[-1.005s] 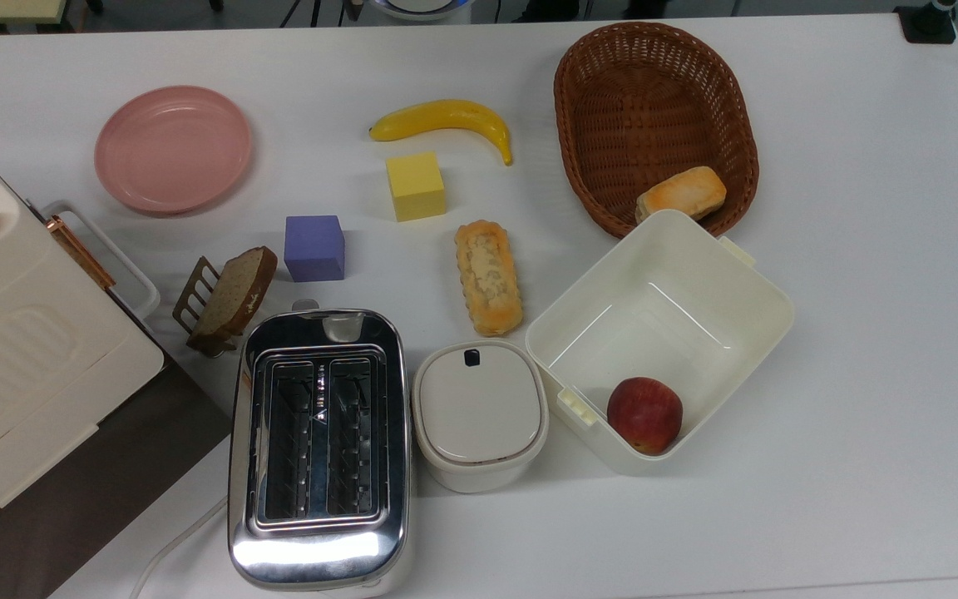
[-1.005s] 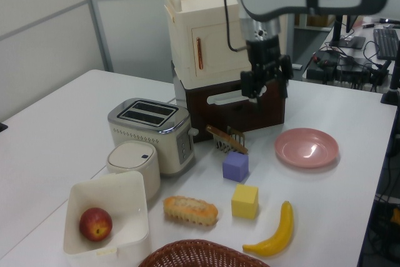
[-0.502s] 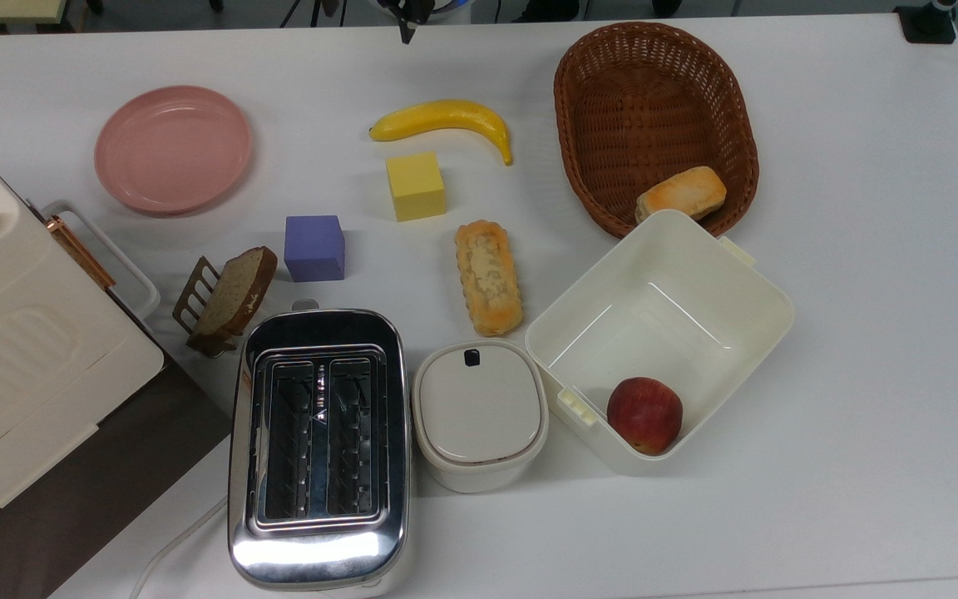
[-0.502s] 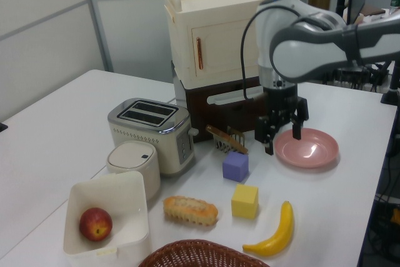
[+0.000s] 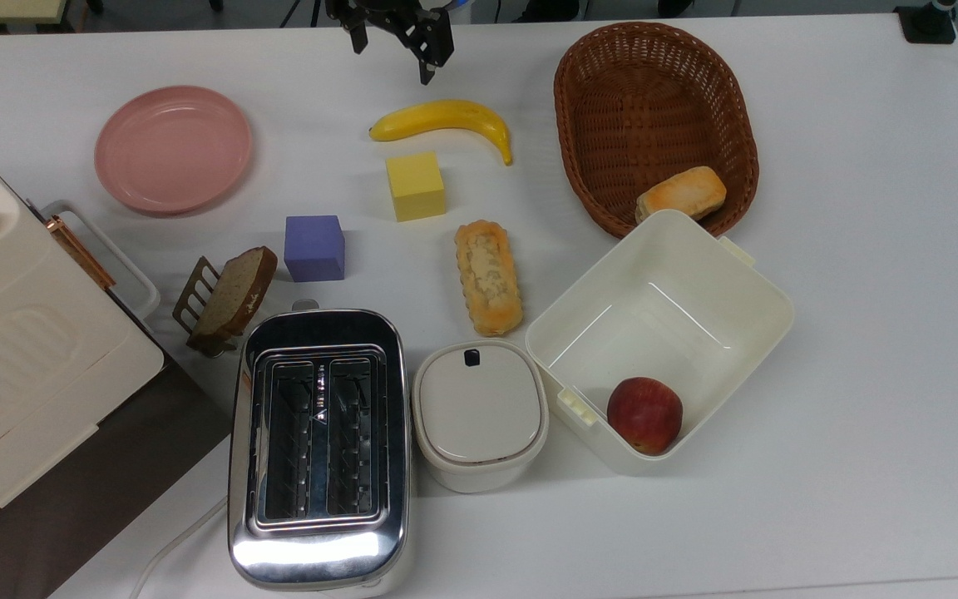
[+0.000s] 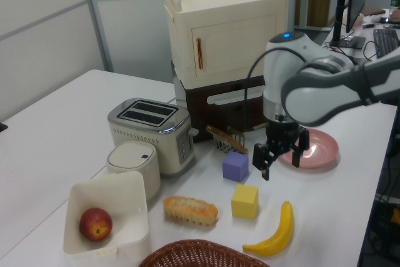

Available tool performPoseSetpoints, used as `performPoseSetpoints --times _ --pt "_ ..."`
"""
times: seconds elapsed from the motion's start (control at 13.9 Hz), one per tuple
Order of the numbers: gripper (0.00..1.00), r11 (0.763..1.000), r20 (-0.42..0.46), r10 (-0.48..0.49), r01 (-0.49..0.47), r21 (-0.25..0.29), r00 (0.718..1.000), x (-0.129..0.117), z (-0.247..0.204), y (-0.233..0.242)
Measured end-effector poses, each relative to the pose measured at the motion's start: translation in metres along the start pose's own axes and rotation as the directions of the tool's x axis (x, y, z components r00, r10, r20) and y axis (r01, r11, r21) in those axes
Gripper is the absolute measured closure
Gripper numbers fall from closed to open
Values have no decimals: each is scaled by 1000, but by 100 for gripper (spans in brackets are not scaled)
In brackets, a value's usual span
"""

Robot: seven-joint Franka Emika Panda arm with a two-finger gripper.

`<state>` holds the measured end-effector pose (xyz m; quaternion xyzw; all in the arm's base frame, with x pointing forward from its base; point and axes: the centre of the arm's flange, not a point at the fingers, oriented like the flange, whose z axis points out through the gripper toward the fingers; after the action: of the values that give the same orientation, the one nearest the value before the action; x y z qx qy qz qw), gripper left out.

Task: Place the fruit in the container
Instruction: 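Lower the open gripper over the middle of the yellow banana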

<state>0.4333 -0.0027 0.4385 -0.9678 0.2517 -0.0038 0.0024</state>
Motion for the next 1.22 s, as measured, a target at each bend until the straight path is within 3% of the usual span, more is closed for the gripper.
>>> performPoseSetpoints --times 0.36,0.79,1.0,1.22 --pt "0 997 -56 68 -66 35 996 -16 28 10" --pt "0 985 -60 172 -169 47 983 -28 60 16" --pt "0 946 -51 321 -318 59 946 -34 62 9" --pt "0 916 -24 400 -398 41 916 -42 75 -3"
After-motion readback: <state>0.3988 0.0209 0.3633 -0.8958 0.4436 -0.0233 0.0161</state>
